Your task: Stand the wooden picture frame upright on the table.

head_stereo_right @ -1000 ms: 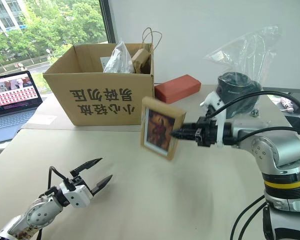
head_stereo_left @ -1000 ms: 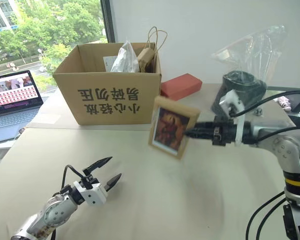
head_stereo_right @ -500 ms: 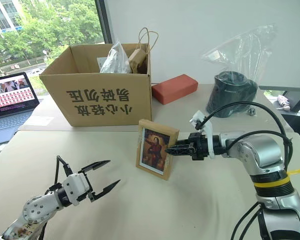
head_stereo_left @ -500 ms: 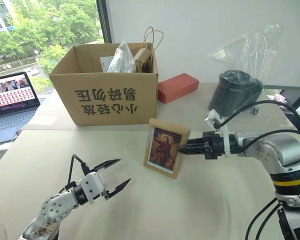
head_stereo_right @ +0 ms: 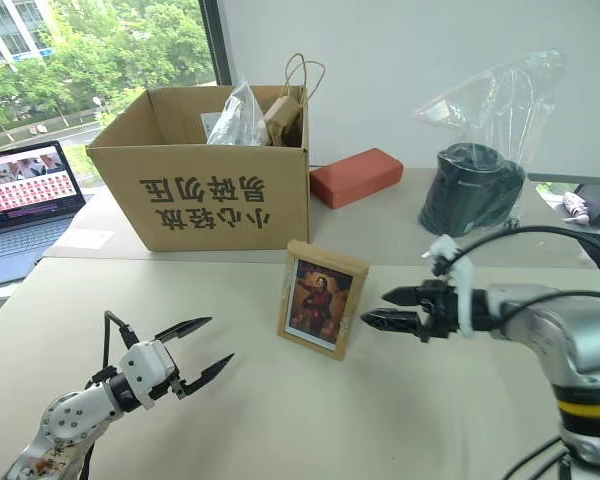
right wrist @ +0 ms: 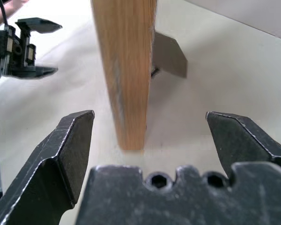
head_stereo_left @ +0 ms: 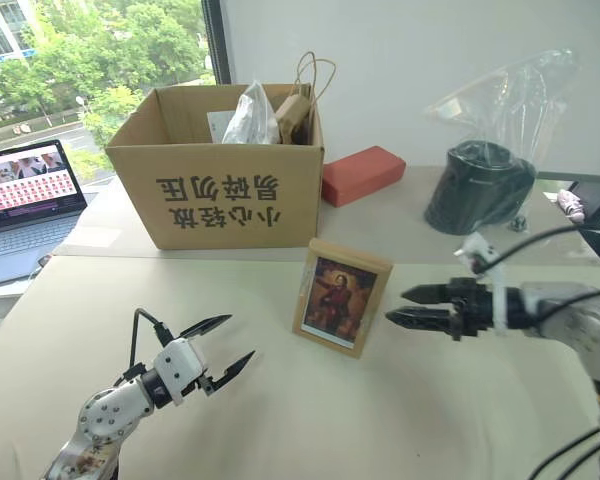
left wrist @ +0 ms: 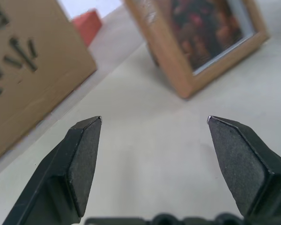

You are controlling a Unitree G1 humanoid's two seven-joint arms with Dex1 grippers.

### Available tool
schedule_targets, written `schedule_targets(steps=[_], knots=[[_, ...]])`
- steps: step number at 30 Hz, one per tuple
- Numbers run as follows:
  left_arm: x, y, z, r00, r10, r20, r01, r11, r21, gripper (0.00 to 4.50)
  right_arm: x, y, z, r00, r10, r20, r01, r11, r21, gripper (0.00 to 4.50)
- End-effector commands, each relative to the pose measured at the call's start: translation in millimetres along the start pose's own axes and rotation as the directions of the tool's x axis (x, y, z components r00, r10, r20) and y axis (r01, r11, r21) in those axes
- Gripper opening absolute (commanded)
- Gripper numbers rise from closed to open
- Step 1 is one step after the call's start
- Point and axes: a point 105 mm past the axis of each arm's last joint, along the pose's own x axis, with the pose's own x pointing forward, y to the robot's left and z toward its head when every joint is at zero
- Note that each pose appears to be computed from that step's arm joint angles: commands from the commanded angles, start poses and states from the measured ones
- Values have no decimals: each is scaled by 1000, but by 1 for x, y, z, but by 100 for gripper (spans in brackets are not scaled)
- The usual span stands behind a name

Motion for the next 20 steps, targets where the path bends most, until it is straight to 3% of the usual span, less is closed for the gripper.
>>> schedule_targets(steps=[1,2,3,5,7,10,20], knots=[[1,23,7,976,214,-30,-216,969,-120,389,-4,-10,-4,959,-276,62,279,959,-41,446],[1,29,4,958,282,-57,-288,944,-164,389,-3,-19,-13,911,-406,78,409,912,-36,446],[2,35,1,936,343,-82,-352,916,-193,389,-3,-28,-19,832,-538,134,536,842,57,446],[5,39,-1,909,403,-108,-417,884,-213,389,-10,-39,-29,654,-737,170,732,673,106,446],[10,46,-9,872,469,-139,-489,841,-232,389,-10,-32,-37,491,-840,231,830,532,166,446],[16,52,-16,844,509,-167,-536,806,-251,389,-5,-22,-46,373,-887,271,873,435,223,446],[28,38,-21,865,472,-169,-502,815,-289,389,6,-30,-51,360,-873,328,885,431,175,446]])
